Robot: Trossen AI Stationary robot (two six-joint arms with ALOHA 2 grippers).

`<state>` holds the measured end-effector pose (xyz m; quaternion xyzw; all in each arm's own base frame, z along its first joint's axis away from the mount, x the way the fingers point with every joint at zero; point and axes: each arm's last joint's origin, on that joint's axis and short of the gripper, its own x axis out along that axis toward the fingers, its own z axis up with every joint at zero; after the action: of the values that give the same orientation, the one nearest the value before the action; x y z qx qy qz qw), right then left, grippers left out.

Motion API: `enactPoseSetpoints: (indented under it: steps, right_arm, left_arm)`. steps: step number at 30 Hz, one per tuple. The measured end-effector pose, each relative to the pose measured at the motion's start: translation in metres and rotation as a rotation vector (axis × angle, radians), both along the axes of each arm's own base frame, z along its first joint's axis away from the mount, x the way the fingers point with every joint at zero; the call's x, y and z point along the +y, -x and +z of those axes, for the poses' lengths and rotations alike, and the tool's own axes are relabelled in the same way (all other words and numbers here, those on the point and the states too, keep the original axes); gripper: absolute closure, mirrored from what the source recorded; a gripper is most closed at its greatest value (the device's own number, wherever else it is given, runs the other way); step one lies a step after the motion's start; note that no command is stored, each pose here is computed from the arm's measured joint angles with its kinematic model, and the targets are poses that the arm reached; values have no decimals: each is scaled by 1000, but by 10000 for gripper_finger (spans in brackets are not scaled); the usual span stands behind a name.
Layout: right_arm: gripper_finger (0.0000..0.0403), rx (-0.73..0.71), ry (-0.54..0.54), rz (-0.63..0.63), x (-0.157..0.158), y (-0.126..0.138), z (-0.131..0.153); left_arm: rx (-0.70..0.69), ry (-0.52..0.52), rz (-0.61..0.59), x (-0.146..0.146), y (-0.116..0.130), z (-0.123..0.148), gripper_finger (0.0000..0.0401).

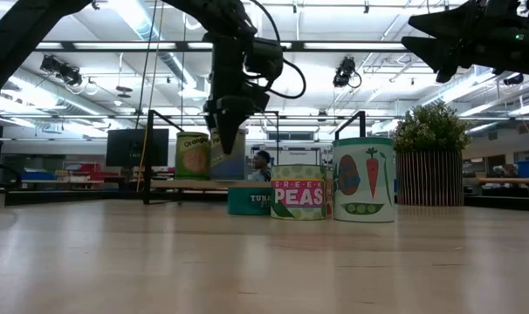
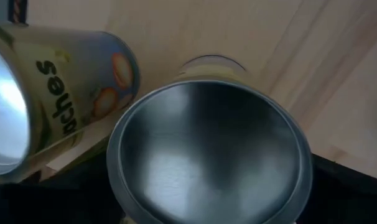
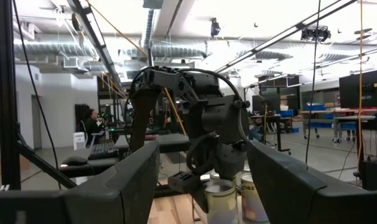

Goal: Pick and place cans onto a shelf
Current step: Put the canned peas on the shelf

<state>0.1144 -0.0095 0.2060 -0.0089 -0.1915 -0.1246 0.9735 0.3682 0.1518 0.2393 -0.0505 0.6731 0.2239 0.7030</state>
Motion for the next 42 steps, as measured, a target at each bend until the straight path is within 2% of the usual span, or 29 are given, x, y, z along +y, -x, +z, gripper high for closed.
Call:
enactPoseSetpoints:
  steps: [11,25,36,42]
  right_arm:
    - [153,0,0,0,0,0,0]
    - [153,0,0,0,0,0,0]
    - [153,0,0,0,0,0,0]
    - [153,0,-1,0,0,0,0]
  left_arm:
    - [33,-78,-11,-2,-1,1,46]
    - [37,-80,-27,-4,-2,1,46]
    - [1,22,-33,6,3,2,46]
    - [0,23,-14,20,10,2,46]
